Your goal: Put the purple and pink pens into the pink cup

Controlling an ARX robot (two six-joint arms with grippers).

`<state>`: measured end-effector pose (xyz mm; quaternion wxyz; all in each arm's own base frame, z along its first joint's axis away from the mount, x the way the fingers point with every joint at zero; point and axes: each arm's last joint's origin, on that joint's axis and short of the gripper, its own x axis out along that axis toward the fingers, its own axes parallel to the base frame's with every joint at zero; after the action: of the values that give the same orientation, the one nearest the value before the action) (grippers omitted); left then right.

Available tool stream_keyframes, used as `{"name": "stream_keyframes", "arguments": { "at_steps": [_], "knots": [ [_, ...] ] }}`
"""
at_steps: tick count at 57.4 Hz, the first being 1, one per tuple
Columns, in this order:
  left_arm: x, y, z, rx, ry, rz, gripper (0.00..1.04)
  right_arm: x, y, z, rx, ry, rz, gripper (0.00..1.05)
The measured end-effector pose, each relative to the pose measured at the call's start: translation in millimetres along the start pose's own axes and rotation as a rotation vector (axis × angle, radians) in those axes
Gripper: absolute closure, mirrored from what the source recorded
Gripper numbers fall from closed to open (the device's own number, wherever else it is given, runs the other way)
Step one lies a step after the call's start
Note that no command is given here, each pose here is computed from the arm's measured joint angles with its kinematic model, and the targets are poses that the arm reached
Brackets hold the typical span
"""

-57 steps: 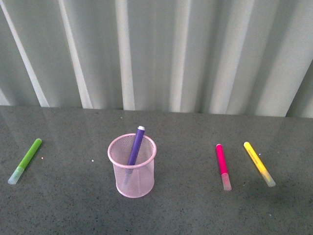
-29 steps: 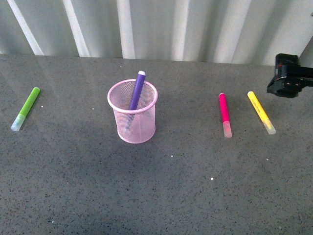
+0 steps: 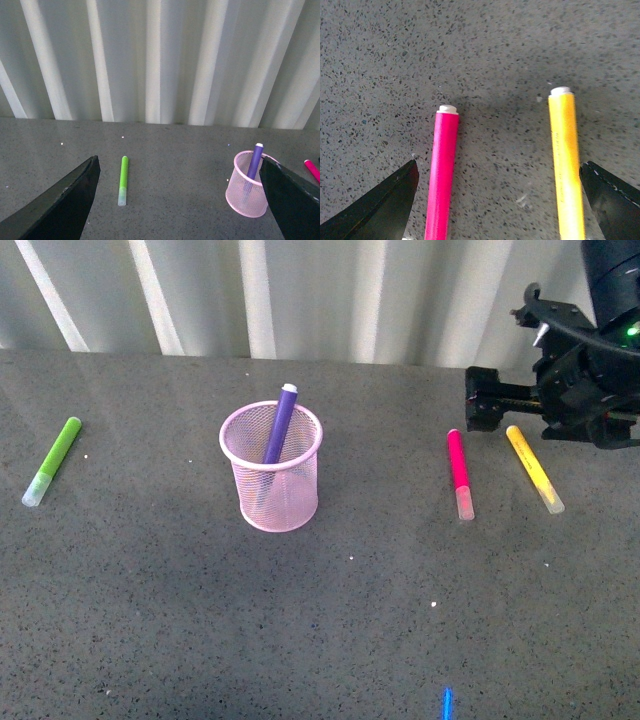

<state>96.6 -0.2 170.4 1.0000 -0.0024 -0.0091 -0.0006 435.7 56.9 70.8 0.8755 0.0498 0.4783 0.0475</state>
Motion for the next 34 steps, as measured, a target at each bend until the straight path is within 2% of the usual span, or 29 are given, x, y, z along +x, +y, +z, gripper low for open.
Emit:
{"name": "stream_keyframes", "arguments": {
  "at_steps": [34],
  "knots": [
    [0.0,0.0,0.0,0.000,0.000,0.000,0.07,36.4,30.6,9.9,-0.045,0.042,0.044,0.07]
  ]
}}
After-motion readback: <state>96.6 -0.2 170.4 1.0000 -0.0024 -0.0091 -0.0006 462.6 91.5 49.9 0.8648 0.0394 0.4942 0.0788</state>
